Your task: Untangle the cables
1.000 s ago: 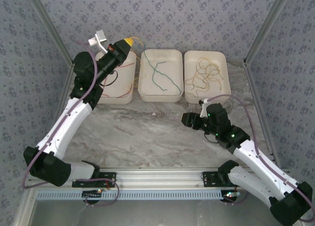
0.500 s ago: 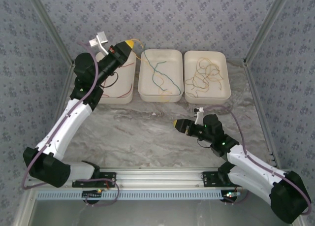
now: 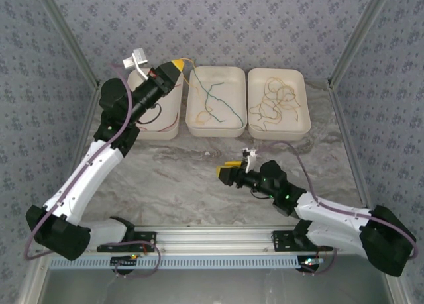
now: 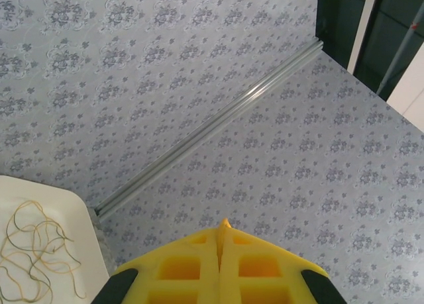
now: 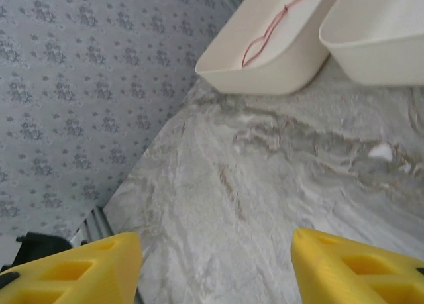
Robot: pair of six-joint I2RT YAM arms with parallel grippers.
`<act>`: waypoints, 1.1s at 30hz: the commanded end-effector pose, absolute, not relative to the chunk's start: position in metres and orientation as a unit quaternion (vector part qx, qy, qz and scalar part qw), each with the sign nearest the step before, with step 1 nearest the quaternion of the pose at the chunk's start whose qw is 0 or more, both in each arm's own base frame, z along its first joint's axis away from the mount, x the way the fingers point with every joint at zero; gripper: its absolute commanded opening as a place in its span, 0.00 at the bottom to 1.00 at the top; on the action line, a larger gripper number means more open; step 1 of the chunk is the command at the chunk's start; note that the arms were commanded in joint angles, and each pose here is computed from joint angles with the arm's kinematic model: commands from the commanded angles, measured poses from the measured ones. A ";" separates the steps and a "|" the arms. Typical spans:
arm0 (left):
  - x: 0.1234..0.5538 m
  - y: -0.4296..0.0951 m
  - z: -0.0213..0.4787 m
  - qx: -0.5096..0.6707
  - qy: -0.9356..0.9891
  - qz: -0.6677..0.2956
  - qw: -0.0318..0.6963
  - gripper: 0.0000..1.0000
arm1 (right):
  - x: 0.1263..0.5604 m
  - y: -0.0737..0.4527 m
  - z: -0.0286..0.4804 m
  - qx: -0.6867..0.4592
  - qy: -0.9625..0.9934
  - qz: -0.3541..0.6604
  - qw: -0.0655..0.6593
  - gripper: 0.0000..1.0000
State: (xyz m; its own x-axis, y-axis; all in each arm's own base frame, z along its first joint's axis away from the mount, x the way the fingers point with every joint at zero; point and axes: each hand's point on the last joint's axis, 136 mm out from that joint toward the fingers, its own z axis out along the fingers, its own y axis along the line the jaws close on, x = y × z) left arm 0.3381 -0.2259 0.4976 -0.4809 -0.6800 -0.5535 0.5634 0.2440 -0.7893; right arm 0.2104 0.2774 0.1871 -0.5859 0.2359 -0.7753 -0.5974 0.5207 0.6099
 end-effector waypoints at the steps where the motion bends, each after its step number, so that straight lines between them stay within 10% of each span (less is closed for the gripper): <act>1: 0.327 -0.220 0.521 -0.041 0.583 -0.617 0.527 0.00 | 0.226 0.272 0.205 -0.128 0.709 0.432 0.543 0.70; 33: 0.307 -0.217 0.528 -0.042 0.580 -0.618 0.529 0.00 | 0.333 0.339 0.229 -0.028 0.651 0.463 0.601 0.72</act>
State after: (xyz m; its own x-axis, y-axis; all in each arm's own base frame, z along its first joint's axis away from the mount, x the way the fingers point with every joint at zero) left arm 0.3193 -0.2226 0.5081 -0.4723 -0.6898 -0.5487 0.5644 0.2415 -0.7894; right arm 0.3226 0.3428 0.2097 -0.3075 0.4534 -0.8366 -0.5946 0.5948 0.5409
